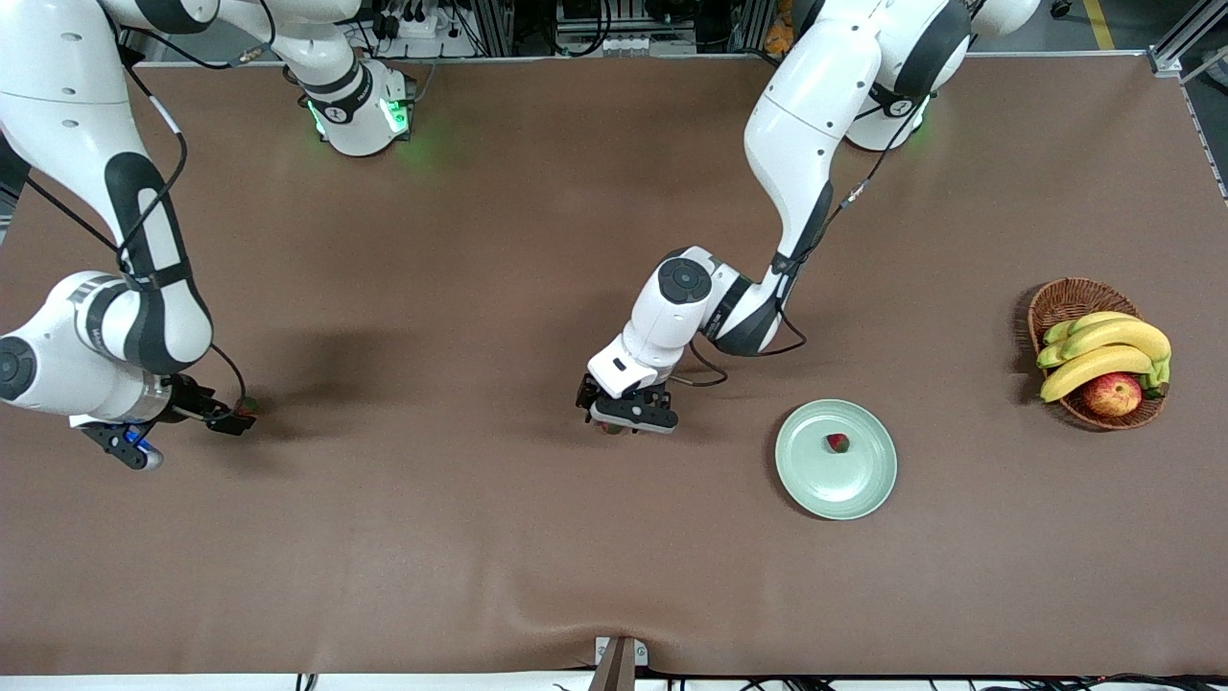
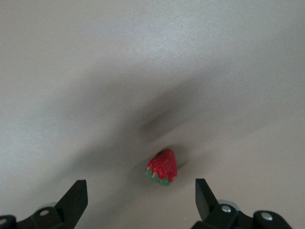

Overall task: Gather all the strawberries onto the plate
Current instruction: 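Grasp the strawberry with the left gripper while the right gripper reaches another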

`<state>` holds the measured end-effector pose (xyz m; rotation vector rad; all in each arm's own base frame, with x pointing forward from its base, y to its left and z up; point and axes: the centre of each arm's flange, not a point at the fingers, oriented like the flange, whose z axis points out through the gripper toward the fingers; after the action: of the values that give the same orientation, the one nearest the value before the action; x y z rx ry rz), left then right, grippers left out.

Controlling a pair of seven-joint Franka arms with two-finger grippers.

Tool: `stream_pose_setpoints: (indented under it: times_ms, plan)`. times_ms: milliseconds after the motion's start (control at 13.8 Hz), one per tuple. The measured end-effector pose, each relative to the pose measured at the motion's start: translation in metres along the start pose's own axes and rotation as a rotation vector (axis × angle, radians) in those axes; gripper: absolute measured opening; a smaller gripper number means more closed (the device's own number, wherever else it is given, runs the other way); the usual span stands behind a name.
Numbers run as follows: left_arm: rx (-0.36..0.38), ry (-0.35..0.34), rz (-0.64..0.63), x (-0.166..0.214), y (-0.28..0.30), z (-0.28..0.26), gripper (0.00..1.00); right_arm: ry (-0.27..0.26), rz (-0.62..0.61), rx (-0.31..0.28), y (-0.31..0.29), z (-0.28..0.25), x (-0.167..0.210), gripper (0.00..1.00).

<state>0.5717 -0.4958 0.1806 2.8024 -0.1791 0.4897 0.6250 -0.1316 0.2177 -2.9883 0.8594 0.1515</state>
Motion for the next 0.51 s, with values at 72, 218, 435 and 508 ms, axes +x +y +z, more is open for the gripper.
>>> stream_pose_setpoints:
  times_ms: [72,218,435,508]
  plan:
    - [-0.001,0.001,0.002,0.000,0.000,0.000,0.81,0.013,0.003,-0.001,0.003,0.009,-0.003,1.00]
    - [-0.002,0.003,0.005,0.001,0.001,0.000,0.78,0.025,0.007,-0.005,0.008,0.023,-0.009,1.00]
    - [-0.001,0.002,0.016,0.001,0.000,0.001,0.63,0.030,0.006,-0.005,0.008,0.025,-0.011,1.00]
    - [-0.001,0.001,0.019,0.000,0.000,0.002,0.58,0.031,0.006,-0.005,0.008,0.025,-0.011,1.00]
